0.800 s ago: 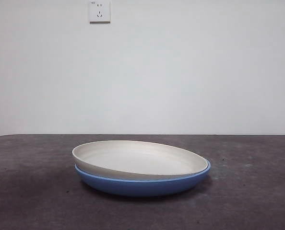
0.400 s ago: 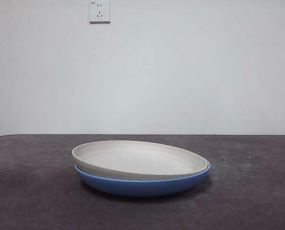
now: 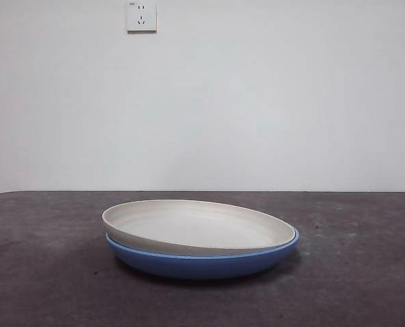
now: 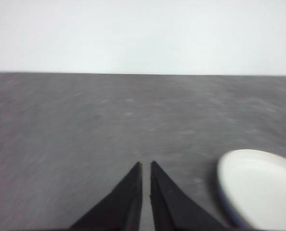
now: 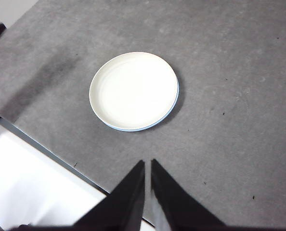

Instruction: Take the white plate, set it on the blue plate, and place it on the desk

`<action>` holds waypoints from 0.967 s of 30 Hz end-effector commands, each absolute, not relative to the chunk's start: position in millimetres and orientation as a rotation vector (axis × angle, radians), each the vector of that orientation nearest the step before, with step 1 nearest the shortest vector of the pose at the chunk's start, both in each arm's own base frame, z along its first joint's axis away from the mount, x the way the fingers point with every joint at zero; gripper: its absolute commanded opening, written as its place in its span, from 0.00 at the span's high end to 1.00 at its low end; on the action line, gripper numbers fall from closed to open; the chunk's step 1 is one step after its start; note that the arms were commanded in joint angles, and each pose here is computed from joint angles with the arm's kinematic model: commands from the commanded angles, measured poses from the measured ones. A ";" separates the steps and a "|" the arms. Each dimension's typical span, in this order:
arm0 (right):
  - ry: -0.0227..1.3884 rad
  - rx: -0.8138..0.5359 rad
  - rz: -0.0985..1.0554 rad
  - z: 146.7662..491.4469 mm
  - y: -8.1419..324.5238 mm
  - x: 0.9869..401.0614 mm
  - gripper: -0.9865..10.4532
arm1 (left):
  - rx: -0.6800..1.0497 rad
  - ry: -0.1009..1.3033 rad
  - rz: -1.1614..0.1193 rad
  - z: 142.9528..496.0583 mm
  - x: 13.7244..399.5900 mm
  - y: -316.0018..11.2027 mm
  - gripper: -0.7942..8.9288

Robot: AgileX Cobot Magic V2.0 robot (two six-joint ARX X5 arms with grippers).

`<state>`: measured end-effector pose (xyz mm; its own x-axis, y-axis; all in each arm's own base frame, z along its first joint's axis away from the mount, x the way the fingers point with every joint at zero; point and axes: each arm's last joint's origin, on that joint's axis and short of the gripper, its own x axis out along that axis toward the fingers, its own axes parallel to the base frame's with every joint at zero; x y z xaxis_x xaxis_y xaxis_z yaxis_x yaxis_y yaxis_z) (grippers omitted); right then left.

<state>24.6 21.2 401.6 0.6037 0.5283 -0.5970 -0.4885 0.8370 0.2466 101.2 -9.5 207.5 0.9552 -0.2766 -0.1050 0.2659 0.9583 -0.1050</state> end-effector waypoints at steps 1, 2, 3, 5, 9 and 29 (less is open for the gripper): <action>0.725 0.059 0.584 403.3 19.9 22.9 0.90 | -0.168 0.124 -0.155 188.6 101.5 -5.9 0.89; 0.725 0.059 0.584 403.3 19.9 22.9 0.90 | -0.183 0.134 -0.106 182.1 101.3 -4.6 0.89; 0.725 0.059 0.584 403.3 19.9 22.9 0.90 | -0.191 0.144 -0.067 176.9 101.0 -3.5 0.89; 0.725 0.059 0.584 403.3 19.9 22.9 0.90 | -0.191 0.156 -0.011 168.6 100.7 -1.9 0.89; 0.725 0.059 0.584 403.3 19.9 22.9 0.90 | -0.183 0.166 0.039 153.2 100.0 -0.5 0.89; 0.724 0.059 0.584 403.3 19.9 23.0 0.90 | -0.032 0.179 0.029 149.1 95.6 -0.3 0.89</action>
<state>24.6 21.2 401.6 0.6043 0.5273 -0.5973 -0.4878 0.8376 0.2459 94.8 -0.5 156.5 0.9877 0.0208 -0.1551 -0.0291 0.9983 -0.0512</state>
